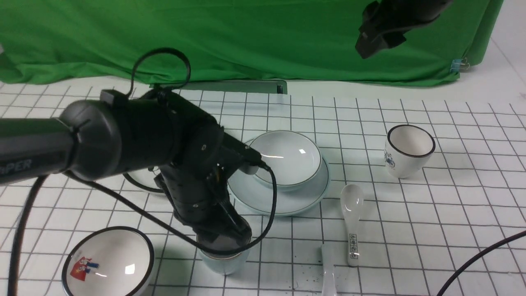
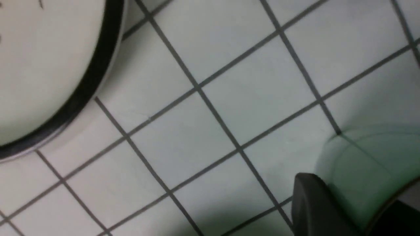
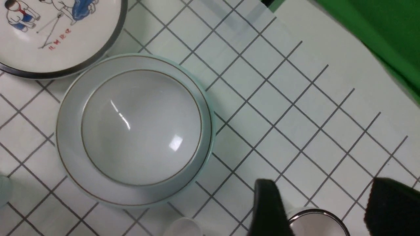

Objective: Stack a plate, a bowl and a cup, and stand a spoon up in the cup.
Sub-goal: Use the left arm to grab a blue teacup, then use the left arm to put the blue teacup into the blue rice bowl in the middle, then use the right arm to grab a blue soup spoon

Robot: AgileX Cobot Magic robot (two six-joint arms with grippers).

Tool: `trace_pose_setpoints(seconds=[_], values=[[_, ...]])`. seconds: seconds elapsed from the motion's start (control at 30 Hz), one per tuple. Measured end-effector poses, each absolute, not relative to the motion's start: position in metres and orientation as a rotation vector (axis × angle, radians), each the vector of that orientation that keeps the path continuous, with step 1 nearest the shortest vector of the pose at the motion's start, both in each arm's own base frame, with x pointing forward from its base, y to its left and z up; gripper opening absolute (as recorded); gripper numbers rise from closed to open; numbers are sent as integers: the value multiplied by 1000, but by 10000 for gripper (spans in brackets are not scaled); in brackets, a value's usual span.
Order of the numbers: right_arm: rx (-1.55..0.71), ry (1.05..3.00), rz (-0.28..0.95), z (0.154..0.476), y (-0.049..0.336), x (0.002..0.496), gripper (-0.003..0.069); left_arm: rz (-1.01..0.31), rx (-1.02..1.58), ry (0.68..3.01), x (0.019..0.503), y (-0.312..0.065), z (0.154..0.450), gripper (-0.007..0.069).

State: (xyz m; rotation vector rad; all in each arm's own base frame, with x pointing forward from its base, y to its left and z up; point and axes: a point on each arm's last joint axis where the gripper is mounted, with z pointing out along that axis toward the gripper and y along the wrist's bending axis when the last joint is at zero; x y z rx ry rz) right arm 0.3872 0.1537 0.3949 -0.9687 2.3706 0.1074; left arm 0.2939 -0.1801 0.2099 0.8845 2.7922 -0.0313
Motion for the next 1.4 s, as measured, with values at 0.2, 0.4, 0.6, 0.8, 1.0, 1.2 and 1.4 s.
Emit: trace_pose_setpoints(seconds=[0.2,0.4,0.6,0.8,1.0,1.2,1.4], values=[[-967,2369,101,396,153,386,428,-98,881,2565,324,-198,285,-6],[-955,2338,71,411,148,378,428,-130,887,2503,366,-218,309,-6],[-919,2276,65,439,140,357,428,-94,894,2614,422,-234,261,-6],[-897,2256,68,449,137,350,428,-120,867,2683,442,-232,232,18],[-895,2257,69,449,137,350,428,-144,863,2688,443,-234,230,127],[-851,2258,83,455,135,345,428,-99,831,2582,436,-226,280,338],[-800,2263,102,466,125,319,428,-99,751,2372,389,-198,389,382]])
